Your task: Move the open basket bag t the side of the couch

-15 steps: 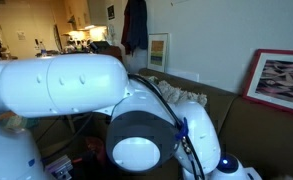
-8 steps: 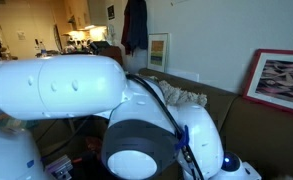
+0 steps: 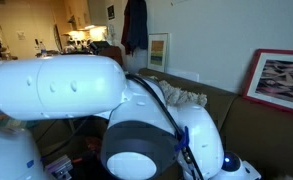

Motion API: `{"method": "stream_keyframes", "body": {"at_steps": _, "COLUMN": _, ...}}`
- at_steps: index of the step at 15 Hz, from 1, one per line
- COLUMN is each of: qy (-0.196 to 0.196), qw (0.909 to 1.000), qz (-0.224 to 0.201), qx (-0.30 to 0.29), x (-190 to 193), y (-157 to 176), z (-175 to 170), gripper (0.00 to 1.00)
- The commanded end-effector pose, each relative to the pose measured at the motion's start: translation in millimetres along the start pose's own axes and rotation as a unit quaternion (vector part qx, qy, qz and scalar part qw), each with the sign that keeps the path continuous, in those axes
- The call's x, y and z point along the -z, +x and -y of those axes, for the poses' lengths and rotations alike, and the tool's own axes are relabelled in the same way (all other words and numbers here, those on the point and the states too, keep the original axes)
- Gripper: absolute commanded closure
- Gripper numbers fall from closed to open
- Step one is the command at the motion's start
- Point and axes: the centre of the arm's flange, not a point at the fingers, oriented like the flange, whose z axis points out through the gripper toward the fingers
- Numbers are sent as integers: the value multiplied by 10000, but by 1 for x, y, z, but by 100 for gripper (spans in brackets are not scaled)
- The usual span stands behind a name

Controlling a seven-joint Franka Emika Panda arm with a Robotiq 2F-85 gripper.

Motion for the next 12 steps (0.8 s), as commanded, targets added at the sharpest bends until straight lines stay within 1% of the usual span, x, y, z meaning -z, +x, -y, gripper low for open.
{"method": "stream_keyframes", "body": {"at_steps": 1, "qy": -37, "qw": 9996, "qz": -285, "qx": -67, "x": -21, "y": -7, "z": -10, "gripper": 96}}
{"method": "stream_keyframes", "body": {"at_steps": 2, "qy": -54, "qw": 9991, "qz": -399, "qx": -114, "x": -20, "y": -5, "z": -11, "gripper": 96}}
{"method": "stream_keyframes", "body": {"at_steps": 4, "qy": -138, "qw": 9988, "qz": -380, "qx": -267, "x": -18, "y": -5, "z": -14, "gripper": 96}}
{"method": "stream_keyframes", "body": {"at_steps": 8, "qy": -111, "qw": 9980, "qz": 207, "qx": -580, "x": -21, "y": -18, "z": -16, "gripper": 96}}
{"method": "stream_keyframes", "body": {"at_steps": 10, "qy": -118, "qw": 9945, "qz": 588, "qx": -855, "x": -24, "y": -27, "z": -19, "gripper": 96}}
{"method": "stream_keyframes", "body": {"at_steps": 12, "qy": -184, "qw": 9895, "qz": 826, "qx": -1172, "x": -25, "y": -32, "z": -22, "gripper": 96}}
